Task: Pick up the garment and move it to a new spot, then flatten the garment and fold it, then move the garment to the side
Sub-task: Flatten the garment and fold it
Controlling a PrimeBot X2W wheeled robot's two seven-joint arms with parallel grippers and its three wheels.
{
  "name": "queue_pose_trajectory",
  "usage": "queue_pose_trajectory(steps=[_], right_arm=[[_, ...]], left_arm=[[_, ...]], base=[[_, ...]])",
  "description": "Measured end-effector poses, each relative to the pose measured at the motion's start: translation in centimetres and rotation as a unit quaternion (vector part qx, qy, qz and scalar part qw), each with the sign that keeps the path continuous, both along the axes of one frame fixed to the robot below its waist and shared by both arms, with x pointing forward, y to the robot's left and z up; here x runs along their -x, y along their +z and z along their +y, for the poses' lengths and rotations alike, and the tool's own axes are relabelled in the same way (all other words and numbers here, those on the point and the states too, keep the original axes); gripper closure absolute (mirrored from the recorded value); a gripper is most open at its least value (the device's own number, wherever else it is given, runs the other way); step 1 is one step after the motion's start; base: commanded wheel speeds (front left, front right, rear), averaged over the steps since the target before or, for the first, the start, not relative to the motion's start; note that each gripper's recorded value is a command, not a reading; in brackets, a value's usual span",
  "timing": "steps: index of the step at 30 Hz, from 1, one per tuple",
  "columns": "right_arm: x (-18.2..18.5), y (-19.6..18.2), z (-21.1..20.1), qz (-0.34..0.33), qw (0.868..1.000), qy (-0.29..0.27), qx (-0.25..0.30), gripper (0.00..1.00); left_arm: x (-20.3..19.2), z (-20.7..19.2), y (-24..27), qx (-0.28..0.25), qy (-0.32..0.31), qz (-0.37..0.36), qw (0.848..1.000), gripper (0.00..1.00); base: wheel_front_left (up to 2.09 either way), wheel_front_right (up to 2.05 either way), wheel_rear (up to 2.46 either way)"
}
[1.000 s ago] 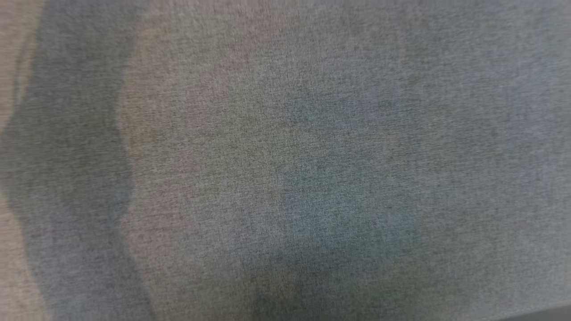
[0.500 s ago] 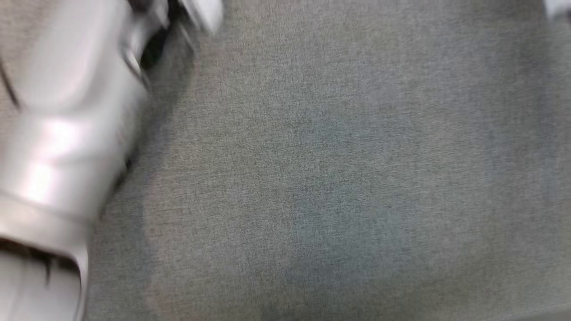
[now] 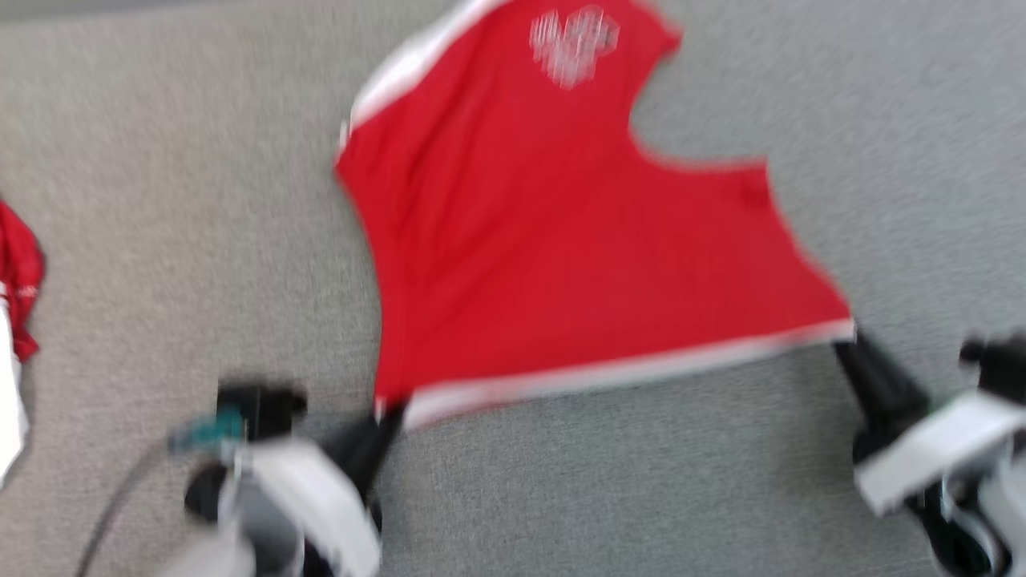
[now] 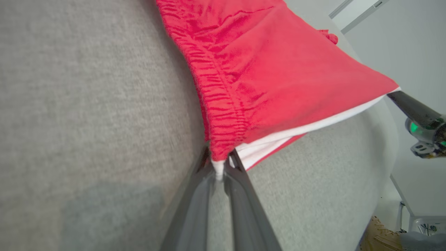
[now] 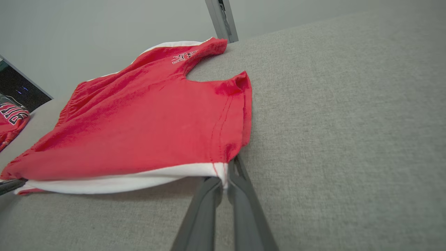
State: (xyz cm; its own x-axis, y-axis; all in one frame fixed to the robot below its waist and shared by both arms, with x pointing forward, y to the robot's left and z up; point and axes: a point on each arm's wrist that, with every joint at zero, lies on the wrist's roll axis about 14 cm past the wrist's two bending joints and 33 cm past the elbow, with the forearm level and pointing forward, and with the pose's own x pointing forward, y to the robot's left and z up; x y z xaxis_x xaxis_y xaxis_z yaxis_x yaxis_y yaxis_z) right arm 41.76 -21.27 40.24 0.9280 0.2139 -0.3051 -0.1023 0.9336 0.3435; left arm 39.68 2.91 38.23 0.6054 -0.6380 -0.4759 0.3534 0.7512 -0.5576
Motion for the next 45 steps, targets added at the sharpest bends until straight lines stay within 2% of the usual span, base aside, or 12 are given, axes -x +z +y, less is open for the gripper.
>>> queue_pose_trajectory(steps=[6,8,10,13,16,20,25,35,45], right_arm=[[8.2,-0.2,-0.6,0.027,0.999,-0.026,-0.014,1.0],[10.4,-0.2,-0.9,0.033,0.999,-0.036,-0.018,1.0],[11.6,0.3,-1.4,0.031,0.998,-0.048,-0.022,1.0],[11.6,1.0,-1.8,0.024,0.998,-0.049,-0.016,1.0],[9.4,2.4,-1.3,0.004,0.999,-0.036,-0.011,1.0],[4.3,5.0,0.2,-0.037,0.999,0.0,-0.001,1.0],[-1.9,6.7,2.5,-0.056,0.996,0.061,0.028,1.0],[-12.1,6.2,6.2,-0.032,0.986,0.148,0.071,1.0],[-16.7,2.3,10.6,0.02,0.971,0.215,0.105,1.0]], left_arm=[[7.8,2.2,0.3,-0.011,0.081,0.037,0.996,1.0],[9.8,2.4,0.7,0.0,0.108,0.048,0.993,1.0],[11.1,2.4,1.4,0.02,0.132,0.055,0.99,1.0],[11.4,2.4,2.5,0.039,0.15,0.047,0.987,1.0],[10.7,2.2,3.4,0.062,0.162,0.045,0.984,1.0],[8.0,2.0,5.1,0.107,0.173,0.032,0.979,1.0],[4.5,1.3,7.3,0.162,0.175,0.017,0.971,1.0],[-0.7,1.9,8.4,0.17,0.173,-0.004,0.97,1.0],[-4.1,3.4,5.6,0.136,0.199,0.012,0.97,1.0]], base=[[0.0,0.0,0.0],[0.0,0.0,0.0],[0.0,0.0,0.0],[0.0,0.0,0.0],[0.0,0.0,0.0],[0.0,0.0,0.0],[0.0,0.0,0.0],[0.0,0.0,0.0],[0.0,0.0,0.0]])
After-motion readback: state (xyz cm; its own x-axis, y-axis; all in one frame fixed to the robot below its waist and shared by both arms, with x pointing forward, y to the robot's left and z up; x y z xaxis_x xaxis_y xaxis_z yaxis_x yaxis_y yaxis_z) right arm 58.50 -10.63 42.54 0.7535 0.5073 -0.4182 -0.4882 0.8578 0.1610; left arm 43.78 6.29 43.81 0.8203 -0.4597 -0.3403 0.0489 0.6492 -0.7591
